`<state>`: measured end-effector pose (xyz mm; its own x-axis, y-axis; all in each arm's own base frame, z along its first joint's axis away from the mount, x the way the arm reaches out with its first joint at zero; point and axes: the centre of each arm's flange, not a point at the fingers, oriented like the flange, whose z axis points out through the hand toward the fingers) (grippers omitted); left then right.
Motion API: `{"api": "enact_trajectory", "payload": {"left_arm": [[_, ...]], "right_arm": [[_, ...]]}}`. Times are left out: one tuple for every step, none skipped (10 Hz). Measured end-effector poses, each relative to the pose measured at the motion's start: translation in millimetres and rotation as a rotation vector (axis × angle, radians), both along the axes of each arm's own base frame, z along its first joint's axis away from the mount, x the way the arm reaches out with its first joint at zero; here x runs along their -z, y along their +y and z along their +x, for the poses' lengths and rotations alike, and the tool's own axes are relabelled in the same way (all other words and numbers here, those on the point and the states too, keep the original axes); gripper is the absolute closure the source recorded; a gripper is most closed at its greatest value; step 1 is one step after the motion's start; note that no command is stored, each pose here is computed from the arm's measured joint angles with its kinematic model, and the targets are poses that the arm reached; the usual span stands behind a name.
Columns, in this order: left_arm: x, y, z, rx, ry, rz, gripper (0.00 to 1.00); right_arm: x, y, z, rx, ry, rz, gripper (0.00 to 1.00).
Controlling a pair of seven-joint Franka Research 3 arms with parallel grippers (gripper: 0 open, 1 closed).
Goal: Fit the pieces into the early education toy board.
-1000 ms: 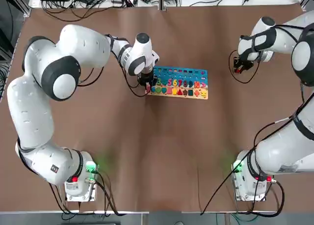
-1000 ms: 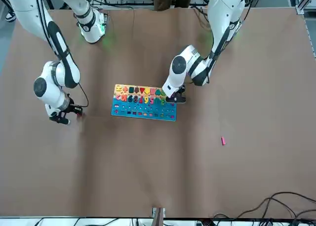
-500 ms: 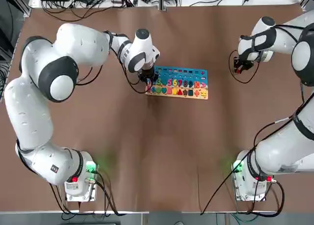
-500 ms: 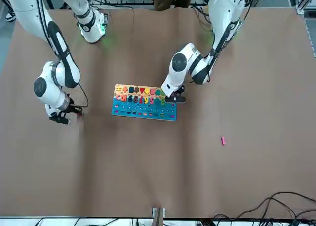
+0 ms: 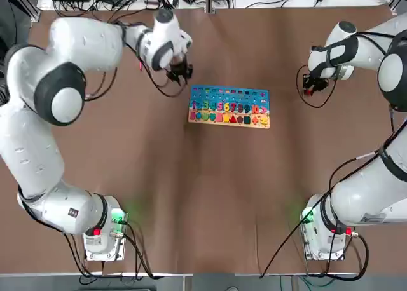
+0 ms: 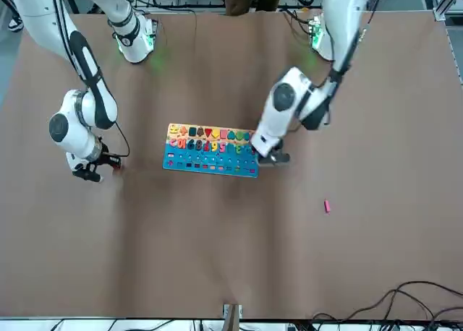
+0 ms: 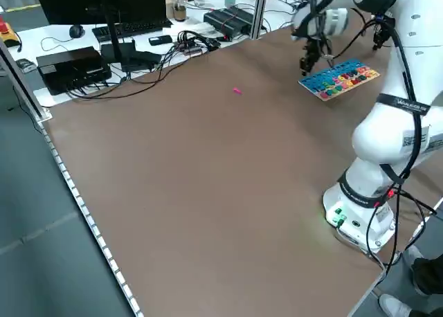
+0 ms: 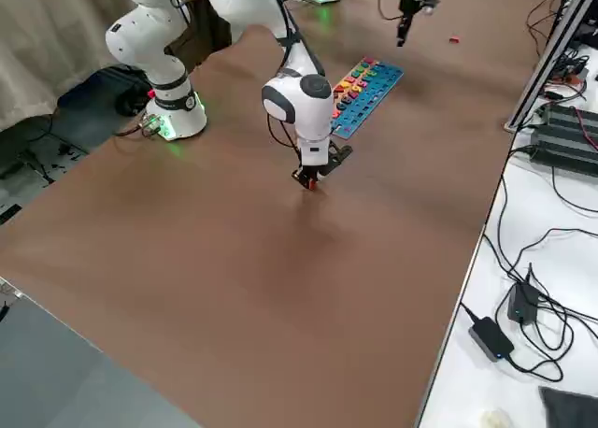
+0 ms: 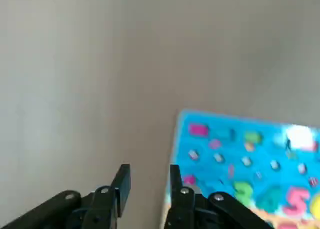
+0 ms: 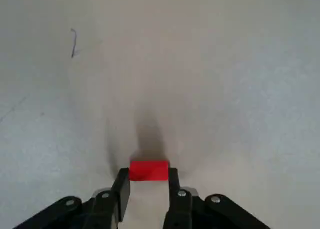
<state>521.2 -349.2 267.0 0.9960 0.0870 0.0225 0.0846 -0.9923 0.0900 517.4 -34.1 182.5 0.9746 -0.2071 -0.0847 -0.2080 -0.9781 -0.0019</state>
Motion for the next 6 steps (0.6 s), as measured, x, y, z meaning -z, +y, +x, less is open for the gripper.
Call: {"api": "enact_trajectory", "payload": {"left_arm": [[-4, 38, 24, -0.020, -0.011, 0.001, 0.59], [-5, 78, 45, -0.032, -0.016, 0.005, 0.59], [-4, 116, 62, -0.041, -0.018, 0.009, 0.59], [-1, 150, 76, -0.058, -0.019, 0.011, 0.59], [4, 177, 86, -0.077, -0.016, 0.015, 0.59], [12, 203, 94, -0.086, -0.012, 0.028, 0.59]], "right_arm": [[-4, 7, -1, -0.012, 0.014, 0.004, 0.65], [-11, 17, -1, -0.025, 0.022, 0.008, 0.65], [-22, 31, 0, -0.030, 0.025, 0.010, 0.65], [-34, 51, 0, -0.037, 0.023, 0.010, 0.65], [-45, 75, -1, -0.042, 0.020, 0.009, 0.65], [-52, 100, -3, -0.044, 0.014, 0.007, 0.65]]}}
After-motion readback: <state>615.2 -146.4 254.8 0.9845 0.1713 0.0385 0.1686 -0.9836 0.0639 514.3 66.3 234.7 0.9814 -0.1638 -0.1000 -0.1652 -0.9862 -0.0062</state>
